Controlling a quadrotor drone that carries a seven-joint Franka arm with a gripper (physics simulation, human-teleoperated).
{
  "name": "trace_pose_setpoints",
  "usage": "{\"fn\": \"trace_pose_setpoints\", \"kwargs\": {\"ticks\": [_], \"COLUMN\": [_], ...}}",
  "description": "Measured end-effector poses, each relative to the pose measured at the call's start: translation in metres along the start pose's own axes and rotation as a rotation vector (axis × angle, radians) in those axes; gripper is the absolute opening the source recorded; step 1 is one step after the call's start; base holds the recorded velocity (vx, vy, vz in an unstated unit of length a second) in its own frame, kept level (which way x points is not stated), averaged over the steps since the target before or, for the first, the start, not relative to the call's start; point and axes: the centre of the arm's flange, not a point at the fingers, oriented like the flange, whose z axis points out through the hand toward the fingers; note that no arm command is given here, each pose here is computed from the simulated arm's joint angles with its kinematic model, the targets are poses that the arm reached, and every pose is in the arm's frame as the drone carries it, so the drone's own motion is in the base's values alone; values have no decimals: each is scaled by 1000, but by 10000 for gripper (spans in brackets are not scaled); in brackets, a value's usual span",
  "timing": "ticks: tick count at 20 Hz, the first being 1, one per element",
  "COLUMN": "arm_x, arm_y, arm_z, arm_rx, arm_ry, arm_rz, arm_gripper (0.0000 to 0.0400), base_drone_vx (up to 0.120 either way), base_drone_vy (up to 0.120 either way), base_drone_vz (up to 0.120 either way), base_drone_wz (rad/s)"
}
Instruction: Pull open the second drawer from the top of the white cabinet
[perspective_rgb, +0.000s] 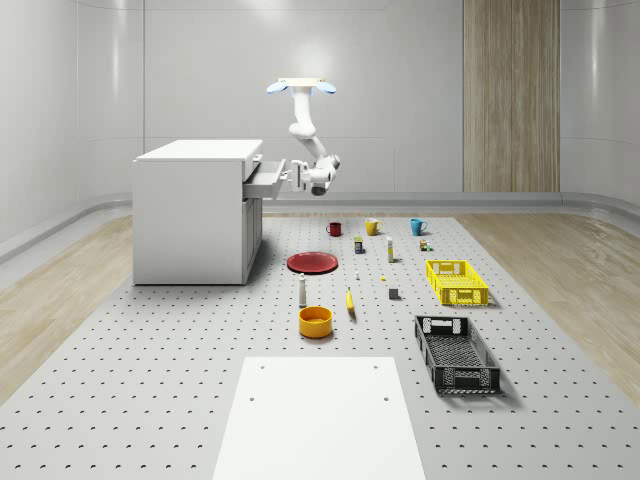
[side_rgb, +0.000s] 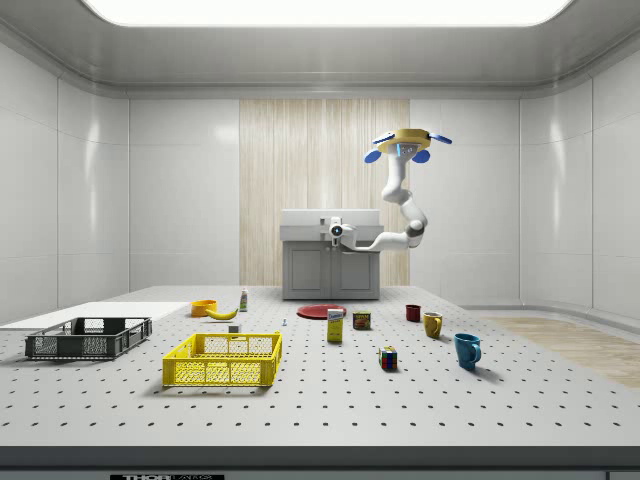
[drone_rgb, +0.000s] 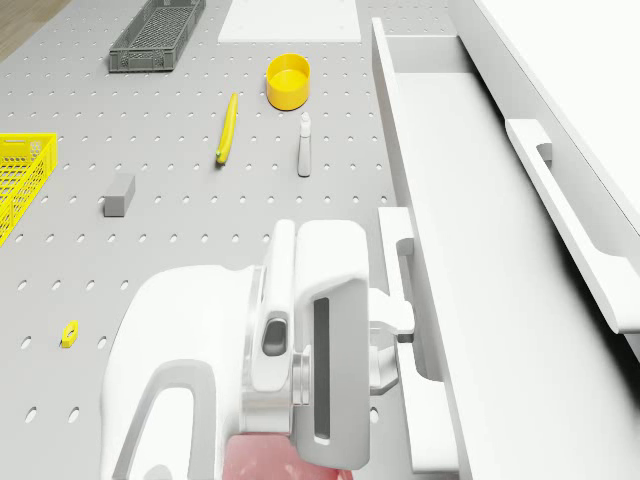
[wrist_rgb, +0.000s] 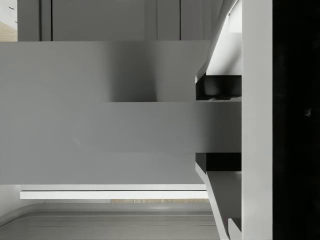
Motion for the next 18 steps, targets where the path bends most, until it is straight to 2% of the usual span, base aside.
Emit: {"fn": "trace_pose_setpoints", "kwargs": {"ticks": [1,2,4,7,15,18], "arm_x": [-5,-8,-3,1,5,5], "arm_y": [-3,-4,-1,1,4,4], "arm_z": [-4,-7,-9,-17,-47,-58], "arm_rx": [-11,-17,-10,-2,7,10], "arm_ry": [9,15,10,4,-4,-6], "arm_rz": [19,19,0,-14,-34,-36], "arm_gripper": [224,242,199,163,131,213], "base_drone_vx": [0,0,0,0,0,0], "base_drone_vy": [0,0,0,0,0,67], "base_drone_vz": [0,0,0,0,0,0], "base_drone_wz": [0,0,0,0,0,0]}}
